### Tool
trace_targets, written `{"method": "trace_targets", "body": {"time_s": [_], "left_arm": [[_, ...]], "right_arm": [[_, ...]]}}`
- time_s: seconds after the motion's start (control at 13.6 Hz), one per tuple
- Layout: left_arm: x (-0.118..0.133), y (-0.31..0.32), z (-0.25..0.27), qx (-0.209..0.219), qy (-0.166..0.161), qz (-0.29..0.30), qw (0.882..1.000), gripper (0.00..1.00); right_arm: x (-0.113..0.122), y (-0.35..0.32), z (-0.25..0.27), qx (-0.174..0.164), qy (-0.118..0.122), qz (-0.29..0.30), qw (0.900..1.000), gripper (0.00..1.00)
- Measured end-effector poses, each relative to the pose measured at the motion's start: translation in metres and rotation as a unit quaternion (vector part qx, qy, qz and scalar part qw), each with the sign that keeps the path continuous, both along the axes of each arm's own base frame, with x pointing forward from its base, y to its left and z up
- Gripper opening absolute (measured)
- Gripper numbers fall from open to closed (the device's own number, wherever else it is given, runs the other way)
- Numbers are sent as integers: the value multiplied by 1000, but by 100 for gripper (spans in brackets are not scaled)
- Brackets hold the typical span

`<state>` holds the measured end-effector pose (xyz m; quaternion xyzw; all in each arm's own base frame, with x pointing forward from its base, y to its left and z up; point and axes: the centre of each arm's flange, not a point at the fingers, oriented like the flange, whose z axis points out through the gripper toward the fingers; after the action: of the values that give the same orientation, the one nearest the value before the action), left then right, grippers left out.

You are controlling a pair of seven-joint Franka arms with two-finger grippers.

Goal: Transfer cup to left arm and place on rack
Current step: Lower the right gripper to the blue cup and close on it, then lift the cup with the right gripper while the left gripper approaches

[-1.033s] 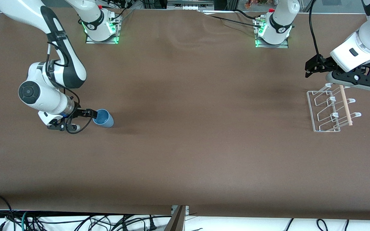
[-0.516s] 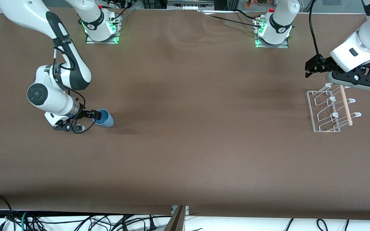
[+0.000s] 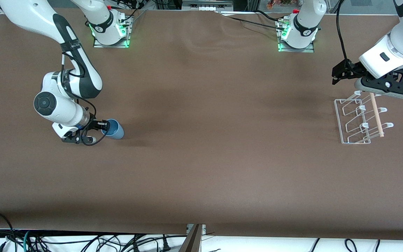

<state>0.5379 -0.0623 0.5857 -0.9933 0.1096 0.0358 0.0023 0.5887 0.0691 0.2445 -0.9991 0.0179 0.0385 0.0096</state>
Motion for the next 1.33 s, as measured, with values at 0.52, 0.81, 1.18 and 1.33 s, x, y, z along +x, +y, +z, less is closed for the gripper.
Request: {"method": "trace_targets", "body": {"time_s": [0.52, 0.81, 1.18, 1.33], "left_arm": [[0, -1, 0, 0, 0, -1, 1000, 100], [-1, -5, 0, 0, 0, -4, 1000, 100], [0, -15, -3, -15, 5, -9, 1000, 100], [2, -27, -11, -45, 15, -11, 999, 100]], "right_arm": [[2, 2, 4, 1, -5, -7, 1000, 5], [19, 15, 33, 15, -23, -10, 1000, 5], [31, 56, 73, 81, -25, -35, 996, 5], [35, 85, 97, 119, -17, -59, 991, 5]]}}
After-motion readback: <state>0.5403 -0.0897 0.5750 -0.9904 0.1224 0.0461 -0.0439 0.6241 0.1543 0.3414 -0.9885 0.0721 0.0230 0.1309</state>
